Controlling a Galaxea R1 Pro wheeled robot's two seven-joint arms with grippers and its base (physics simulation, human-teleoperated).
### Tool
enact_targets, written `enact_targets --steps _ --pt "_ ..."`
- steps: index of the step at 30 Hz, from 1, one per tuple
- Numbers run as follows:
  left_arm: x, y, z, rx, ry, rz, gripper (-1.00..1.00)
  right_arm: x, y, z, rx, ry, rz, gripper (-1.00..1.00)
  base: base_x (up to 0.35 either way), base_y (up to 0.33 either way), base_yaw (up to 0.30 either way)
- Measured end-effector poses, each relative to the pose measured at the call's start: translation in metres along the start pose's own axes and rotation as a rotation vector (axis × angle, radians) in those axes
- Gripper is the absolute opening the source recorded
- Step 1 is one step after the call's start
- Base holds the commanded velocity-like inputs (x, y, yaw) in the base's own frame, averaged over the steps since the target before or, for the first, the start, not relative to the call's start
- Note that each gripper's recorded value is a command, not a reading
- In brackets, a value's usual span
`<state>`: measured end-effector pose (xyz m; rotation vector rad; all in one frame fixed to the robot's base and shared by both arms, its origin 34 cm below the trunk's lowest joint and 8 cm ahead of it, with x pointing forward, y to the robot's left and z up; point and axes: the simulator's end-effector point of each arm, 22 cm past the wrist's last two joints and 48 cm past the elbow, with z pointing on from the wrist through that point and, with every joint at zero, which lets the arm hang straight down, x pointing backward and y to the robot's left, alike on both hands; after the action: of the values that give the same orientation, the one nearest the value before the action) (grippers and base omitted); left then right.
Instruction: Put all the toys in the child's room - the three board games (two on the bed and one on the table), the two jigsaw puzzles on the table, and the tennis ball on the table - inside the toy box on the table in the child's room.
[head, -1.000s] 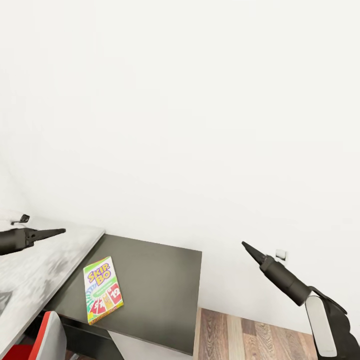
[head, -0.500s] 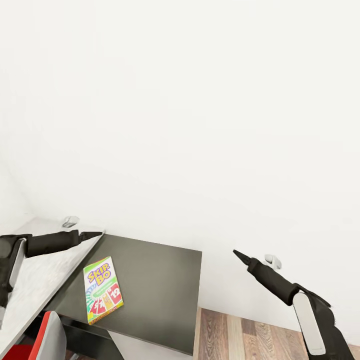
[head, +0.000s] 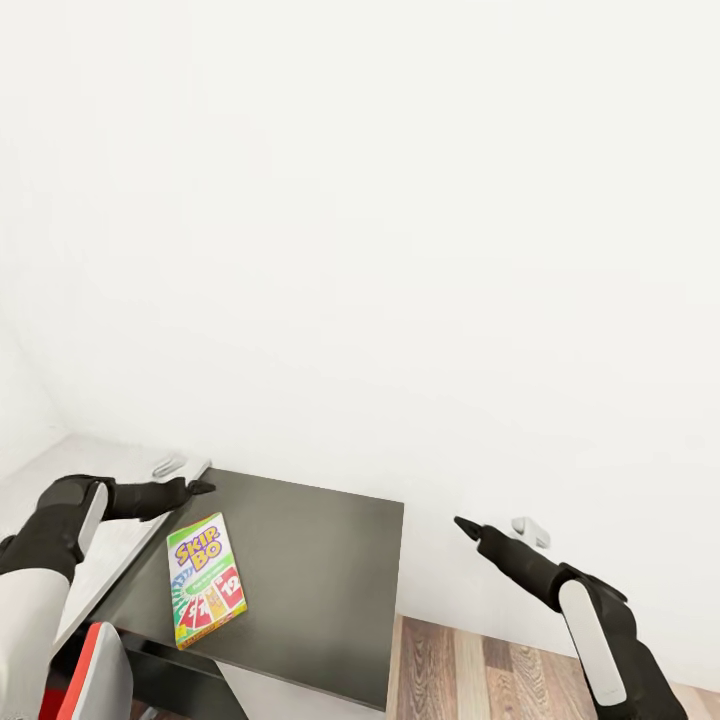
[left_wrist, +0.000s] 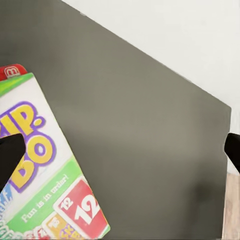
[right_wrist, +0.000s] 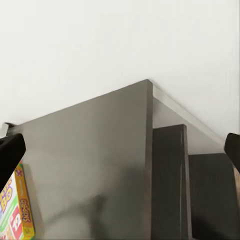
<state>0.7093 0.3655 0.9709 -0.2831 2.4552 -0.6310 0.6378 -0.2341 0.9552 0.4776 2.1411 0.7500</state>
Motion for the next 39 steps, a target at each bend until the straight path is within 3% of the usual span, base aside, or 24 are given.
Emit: enact_targets --steps 6,13,30,39 --pt "0.026 0.028 0.016 -0.065 0.043 -0.045 1.00 0.001 -0.001 0.001 0.008 0.004 0.000 1.00 0.000 0.000 0.000" --pt "0.034 0.043 0.018 -0.089 0.045 -0.048 1.00 0.003 0.005 0.003 -0.003 0.007 -0.012 1.00 0.000 0.000 0.000" --pt "0.036 0.054 0.020 -0.111 0.045 -0.049 1.00 0.013 0.004 0.008 0.002 0.026 -0.022 1.00 0.000 0.000 0.000" --pt "0.039 0.083 0.023 -0.231 0.039 -0.039 1.00 0.019 -0.006 0.013 0.016 0.027 -0.011 1.00 0.000 0.000 0.000"
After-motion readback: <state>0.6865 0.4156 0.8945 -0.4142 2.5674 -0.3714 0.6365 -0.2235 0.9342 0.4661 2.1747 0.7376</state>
